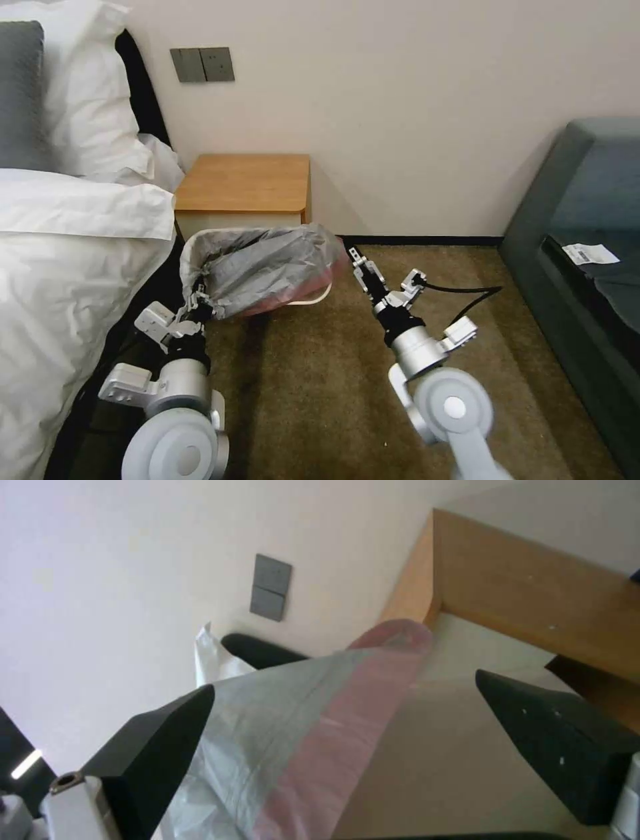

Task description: Pick up the garbage bag from the table and place it over the trash can.

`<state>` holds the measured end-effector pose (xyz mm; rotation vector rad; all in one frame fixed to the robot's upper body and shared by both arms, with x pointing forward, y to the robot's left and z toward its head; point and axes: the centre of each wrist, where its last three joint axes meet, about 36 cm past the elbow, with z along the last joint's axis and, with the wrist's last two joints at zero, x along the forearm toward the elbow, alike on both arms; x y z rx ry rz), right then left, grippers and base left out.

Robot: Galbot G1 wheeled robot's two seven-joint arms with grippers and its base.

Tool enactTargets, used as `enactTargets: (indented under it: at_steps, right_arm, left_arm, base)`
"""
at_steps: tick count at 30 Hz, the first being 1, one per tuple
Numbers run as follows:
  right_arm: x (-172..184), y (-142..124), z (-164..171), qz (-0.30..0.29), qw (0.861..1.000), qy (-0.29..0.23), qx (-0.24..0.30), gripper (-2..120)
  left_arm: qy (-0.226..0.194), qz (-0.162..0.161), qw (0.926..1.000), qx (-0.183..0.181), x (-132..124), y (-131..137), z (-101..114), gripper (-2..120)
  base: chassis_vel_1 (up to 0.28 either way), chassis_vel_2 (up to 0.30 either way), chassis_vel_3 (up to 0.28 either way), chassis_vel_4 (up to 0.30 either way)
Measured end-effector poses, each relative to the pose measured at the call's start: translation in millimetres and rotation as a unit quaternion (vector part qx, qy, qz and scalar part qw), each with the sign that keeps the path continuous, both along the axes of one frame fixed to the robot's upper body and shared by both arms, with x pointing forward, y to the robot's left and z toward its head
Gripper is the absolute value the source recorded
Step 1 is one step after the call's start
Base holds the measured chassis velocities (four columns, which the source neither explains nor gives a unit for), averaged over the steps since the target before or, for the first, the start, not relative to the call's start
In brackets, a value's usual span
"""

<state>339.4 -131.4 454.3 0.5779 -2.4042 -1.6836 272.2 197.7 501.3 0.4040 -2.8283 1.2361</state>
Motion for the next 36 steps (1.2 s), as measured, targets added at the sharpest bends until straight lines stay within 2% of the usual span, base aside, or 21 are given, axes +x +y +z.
enactTargets:
  at_steps: [9,12,13,15,16,19,21,23,24,27,28,31,32,35,36]
  right_arm:
    - [-0.3,6.8,-2.8,0.003,1.0,-0.005,0.003,97]
    - [-1.5,7.3,0.5,0.004,1.0,-0.012,0.002,84]
    - [-1.5,7.3,0.5,0.004,1.0,-0.012,0.002,84]
    - [-4.4,9.0,1.9,0.006,1.0,-0.015,0.002,72]
    - [-4.4,9.0,1.9,0.006,1.0,-0.015,0.002,72]
    - [-7.6,10.3,3.0,0.008,1.0,-0.018,0.001,57]
    - [-8.4,10.9,3.2,0.008,1.0,-0.019,0.0,54]
    - [-9.8,12.8,3.8,0.009,1.0,-0.023,-0.004,42]
    - [-9.8,12.8,3.8,0.009,1.0,-0.023,-0.004,42]
    - [-10.3,12.8,5.6,0.007,1.0,-0.028,-0.008,28]
    - [-10.3,12.8,5.6,0.007,1.0,-0.028,-0.008,28]
    - [-9.9,11.5,5.8,0.003,0.999,-0.03,-0.012,14]
    - [-9.9,11.5,5.8,0.003,0.999,-0.03,-0.012,14]
    - [-11.1,10.2,6.6,0.001,0.999,-0.031,-0.013,0]
    - [-11.1,10.2,6.6,0.001,0.999,-0.031,-0.013,0]
  left_arm:
    - [0.004,0.003,1.0,0.001,-3.3,-0.3,-1.5,9]
    - [0.007,0.004,1.0,0.001,-2.0,-1.0,-4.8,9]
    - [0.007,0.004,1.0,0.001,-2.0,-1.0,-4.8,9]
    - [0.007,0.003,1.0,0.002,-1.0,-1.8,-5.7,9]
    - [0.007,0.003,1.0,0.002,-1.0,-1.8,-5.7,9]
    - [0.008,0.002,1.0,0.003,-0.9,-2.4,-6.2,9]
    - [0.008,0.002,1.0,0.003,-0.9,-2.4,-6.4,9]
    - [0.008,0.002,1.0,0.004,-0.7,-2.7,-6.6,9]
    - [0.008,0.002,1.0,0.004,-0.7,-2.7,-6.6,9]
    - [0.008,0.002,1.0,0.005,-0.6,-2.9,-6.7,9]
    - [0.008,0.002,1.0,0.005,-0.6,-2.9,-6.7,9]
    - [0.01,0.002,0.9999,0.006,-0.5,-2.8,-8.0,9]
    - [0.01,0.002,0.9999,0.006,-0.5,-2.8,-8.0,9]
    - [0.01,0.002,0.9999,0.006,-0.8,-2.9,-8.3,9]
    - [0.01,0.002,0.9999,0.006,-0.8,-2.9,-8.3,9]
  base:
    - [0.0,0.0,0.0,0.0]
    - [0.0,0.0,0.0,0.0]
    - [0.0,0.0,0.0,0.0]
    - [0.0,0.0,0.0,0.0]
    - [0.0,0.0,0.0,0.0]
    - [0.0,0.0,0.0,0.0]
    - [0.0,0.0,0.0,0.0]
    - [0.0,0.0,0.0,0.0]
    - [0.0,0.0,0.0,0.0]
    - [0.0,0.0,0.0,0.0]
    - [0.0,0.0,0.0,0.0]
    - [0.0,0.0,0.0,0.0]
    - [0.0,0.0,0.0,0.0]
    - [0.0,0.0,0.0,0.0]
    - [0.0,0.0,0.0,0.0]
